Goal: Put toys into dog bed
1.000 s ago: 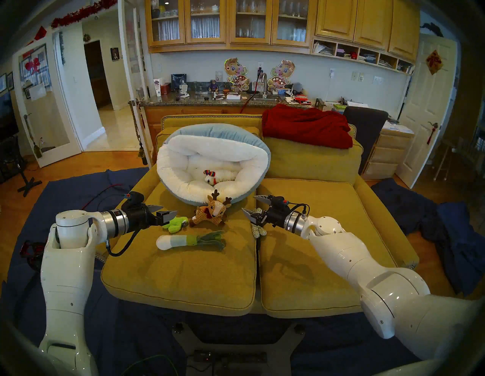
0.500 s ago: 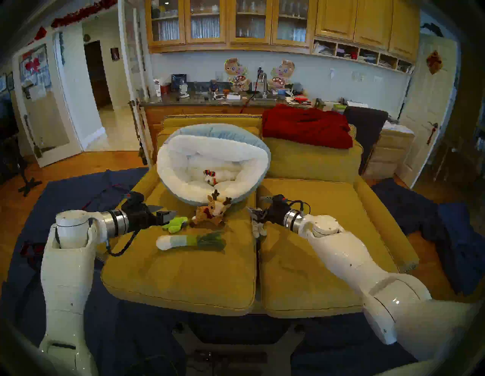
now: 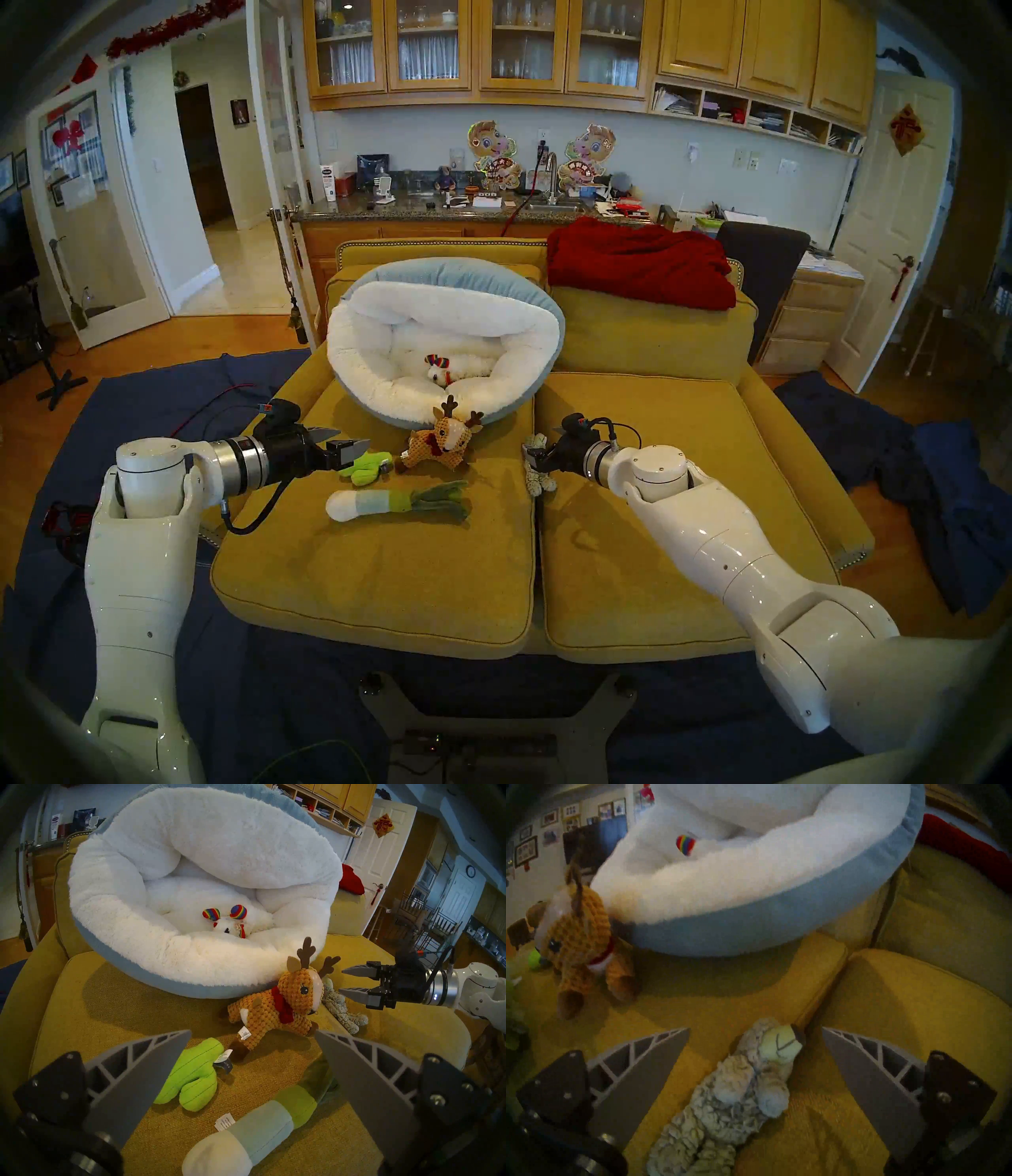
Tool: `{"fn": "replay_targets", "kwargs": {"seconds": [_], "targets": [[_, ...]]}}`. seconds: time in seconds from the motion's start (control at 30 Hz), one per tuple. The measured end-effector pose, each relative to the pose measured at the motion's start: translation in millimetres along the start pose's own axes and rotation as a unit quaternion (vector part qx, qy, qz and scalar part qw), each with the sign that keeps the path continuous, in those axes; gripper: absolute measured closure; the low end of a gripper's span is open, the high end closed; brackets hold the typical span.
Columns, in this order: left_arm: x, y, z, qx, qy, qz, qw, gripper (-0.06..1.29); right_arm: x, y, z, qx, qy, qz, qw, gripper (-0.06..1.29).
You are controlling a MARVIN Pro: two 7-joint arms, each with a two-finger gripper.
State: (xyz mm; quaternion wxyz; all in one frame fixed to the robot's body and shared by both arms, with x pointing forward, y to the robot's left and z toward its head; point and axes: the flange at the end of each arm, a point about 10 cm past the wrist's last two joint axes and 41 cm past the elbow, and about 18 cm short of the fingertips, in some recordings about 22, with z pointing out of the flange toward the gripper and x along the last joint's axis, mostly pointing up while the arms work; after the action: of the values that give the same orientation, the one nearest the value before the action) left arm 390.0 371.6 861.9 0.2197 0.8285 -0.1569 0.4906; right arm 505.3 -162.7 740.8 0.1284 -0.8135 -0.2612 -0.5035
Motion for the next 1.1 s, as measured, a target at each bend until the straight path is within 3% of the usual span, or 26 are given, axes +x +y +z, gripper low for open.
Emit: {"fn": "replay_targets", "kwargs": {"seconds": [0.47,0.73,1.1], "targets": [[0.3,0.1,-0.1,0.0,0.0,0.0,1.0,0.0,-9.8,-17.9,0.4,-0.061,-0.087,0.012,0.9942,-0.01],[0.3,0.2,-0.1,0.0,0.0,0.0,1.0,0.0,-9.8,-22.7,3.1,-0.062,-0.091,0.016,0.9938,-0.01],[0.4,0.2,-0.1,0.0,0.0,0.0,1.0,0.0,-11.2,-29.9,3.8,-0.036,-0.085,0.024,0.9954,-0.01]]}}
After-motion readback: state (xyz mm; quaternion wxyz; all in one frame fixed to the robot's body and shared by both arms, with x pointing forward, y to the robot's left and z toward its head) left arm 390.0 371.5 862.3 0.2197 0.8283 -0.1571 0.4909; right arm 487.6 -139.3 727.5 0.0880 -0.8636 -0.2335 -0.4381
